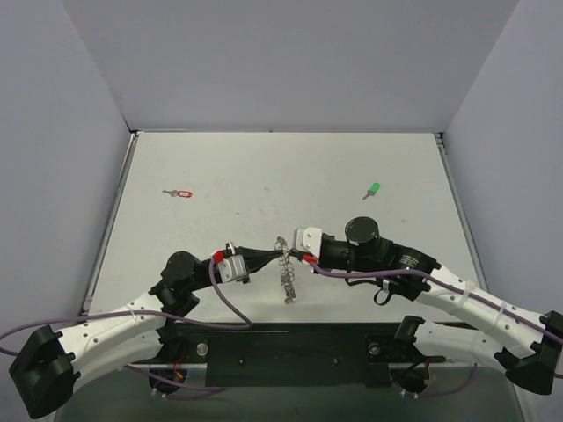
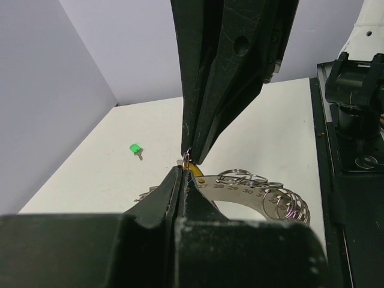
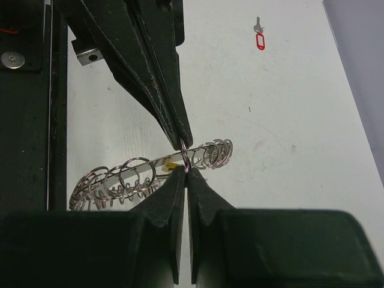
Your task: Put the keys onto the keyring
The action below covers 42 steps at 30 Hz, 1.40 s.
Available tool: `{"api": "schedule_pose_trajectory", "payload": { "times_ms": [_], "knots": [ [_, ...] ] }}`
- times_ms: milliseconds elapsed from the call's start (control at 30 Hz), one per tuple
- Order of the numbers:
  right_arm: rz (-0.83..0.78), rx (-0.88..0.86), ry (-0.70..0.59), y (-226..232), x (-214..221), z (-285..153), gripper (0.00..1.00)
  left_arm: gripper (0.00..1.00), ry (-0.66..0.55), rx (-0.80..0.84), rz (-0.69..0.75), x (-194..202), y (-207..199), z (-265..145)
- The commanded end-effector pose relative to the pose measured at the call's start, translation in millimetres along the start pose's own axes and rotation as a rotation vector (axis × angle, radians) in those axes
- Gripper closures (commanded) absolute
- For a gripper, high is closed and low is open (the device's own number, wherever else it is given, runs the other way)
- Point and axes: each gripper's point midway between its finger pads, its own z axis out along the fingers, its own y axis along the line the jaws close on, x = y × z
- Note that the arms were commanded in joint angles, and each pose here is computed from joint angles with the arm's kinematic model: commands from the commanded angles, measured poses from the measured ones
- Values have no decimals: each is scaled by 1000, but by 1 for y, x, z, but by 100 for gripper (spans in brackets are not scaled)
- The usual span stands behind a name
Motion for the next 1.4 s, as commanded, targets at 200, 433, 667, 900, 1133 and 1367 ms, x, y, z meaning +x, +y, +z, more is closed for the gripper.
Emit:
{"api": "schedule_pose_trajectory", "payload": {
  "times_ms": [200, 433, 667, 900, 1133, 1367],
  "knots": [
    [-53, 16, -68, -11, -31, 0, 100, 100, -8, -44, 22, -24, 15, 9],
    [-58, 3, -44, -10, -28, 1, 100, 100, 11, -64, 29, -23, 19, 9],
    [-81, -5, -19, -8, -23, 2, 100, 100, 32, -86, 16, -21, 23, 10],
    [-120, -16, 16, -5, -16, 4, 100, 100, 56, -119, -19, -20, 28, 10],
    [-138, -18, 35, -3, -11, 5, 100, 100, 58, -136, -37, -22, 32, 11],
    [-150, -18, 53, -2, -8, 6, 100, 100, 50, -141, -56, -23, 31, 11]
  ]
}}
